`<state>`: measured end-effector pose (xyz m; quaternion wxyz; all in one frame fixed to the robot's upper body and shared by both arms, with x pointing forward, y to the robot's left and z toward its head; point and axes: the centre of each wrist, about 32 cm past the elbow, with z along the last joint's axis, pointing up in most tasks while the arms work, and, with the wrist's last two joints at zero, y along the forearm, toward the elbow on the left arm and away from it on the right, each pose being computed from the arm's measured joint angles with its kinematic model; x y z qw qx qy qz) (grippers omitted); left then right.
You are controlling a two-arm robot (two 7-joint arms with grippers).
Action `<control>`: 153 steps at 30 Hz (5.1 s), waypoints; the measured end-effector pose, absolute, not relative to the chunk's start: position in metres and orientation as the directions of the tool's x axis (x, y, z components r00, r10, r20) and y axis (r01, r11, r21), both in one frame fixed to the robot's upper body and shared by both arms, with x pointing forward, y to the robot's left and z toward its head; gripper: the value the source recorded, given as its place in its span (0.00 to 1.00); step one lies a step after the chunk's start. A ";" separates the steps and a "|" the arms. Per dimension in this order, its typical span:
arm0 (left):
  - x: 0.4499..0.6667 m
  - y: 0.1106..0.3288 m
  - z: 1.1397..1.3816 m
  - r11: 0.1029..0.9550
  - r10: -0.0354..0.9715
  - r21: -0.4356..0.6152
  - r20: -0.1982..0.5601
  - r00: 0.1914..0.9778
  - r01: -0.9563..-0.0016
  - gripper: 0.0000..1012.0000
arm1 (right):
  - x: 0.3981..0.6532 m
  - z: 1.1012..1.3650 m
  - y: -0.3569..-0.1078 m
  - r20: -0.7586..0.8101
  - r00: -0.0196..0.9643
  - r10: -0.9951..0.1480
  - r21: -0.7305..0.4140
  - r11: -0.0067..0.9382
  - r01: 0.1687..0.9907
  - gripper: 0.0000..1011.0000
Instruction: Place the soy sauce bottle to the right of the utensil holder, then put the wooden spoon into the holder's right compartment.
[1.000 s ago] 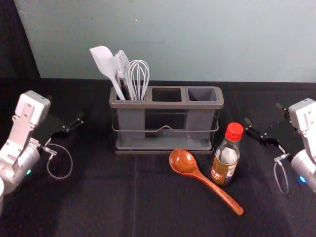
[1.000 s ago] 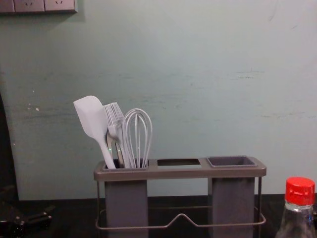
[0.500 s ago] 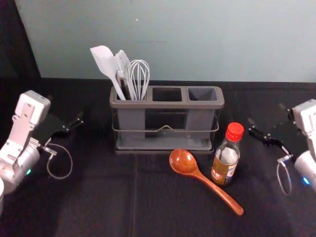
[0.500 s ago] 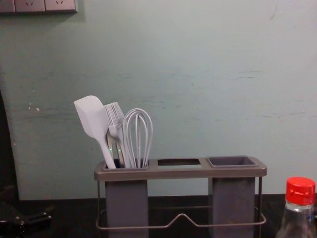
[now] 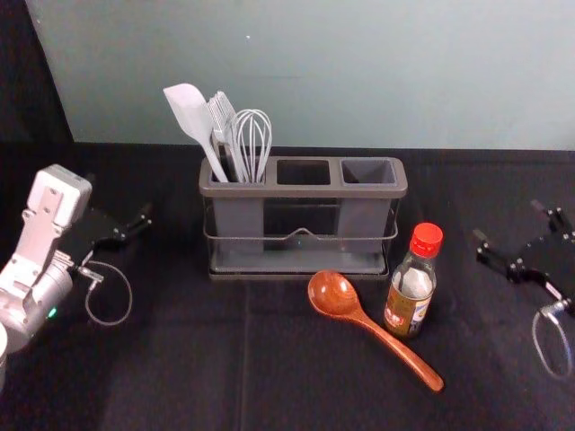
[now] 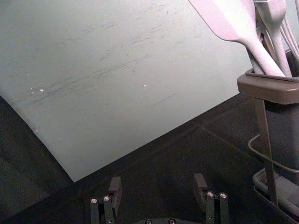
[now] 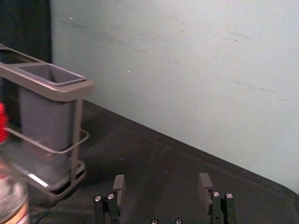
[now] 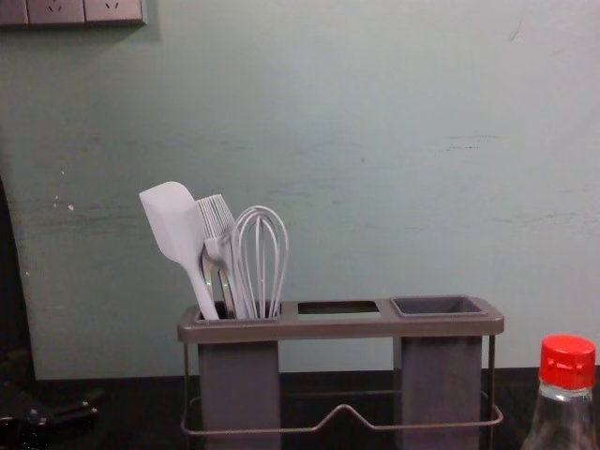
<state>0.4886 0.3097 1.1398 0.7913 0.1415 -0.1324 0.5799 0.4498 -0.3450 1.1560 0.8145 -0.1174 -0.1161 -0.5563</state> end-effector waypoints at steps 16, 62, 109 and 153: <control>0.489 0.310 1.140 0.287 0.880 0.070 0.374 0.292 -0.955 0.99 | 0.423 1.170 -0.385 0.248 0.540 -0.804 -0.076 0.540 0.838 0.99; 0.489 0.310 1.140 0.287 0.880 0.070 0.374 0.292 -0.955 0.99 | 0.412 1.173 -0.315 0.080 0.670 -0.738 0.016 0.673 0.740 0.99; 0.489 0.310 1.140 0.287 0.880 0.070 0.374 0.292 -0.955 0.99 | 0.416 1.189 -0.302 0.079 0.651 -0.755 0.023 0.654 0.756 0.39; 0.489 0.310 1.140 0.287 0.880 0.070 0.374 0.292 -0.955 0.99 | 0.490 1.197 -0.320 0.089 0.564 -0.821 0.004 0.567 0.824 0.39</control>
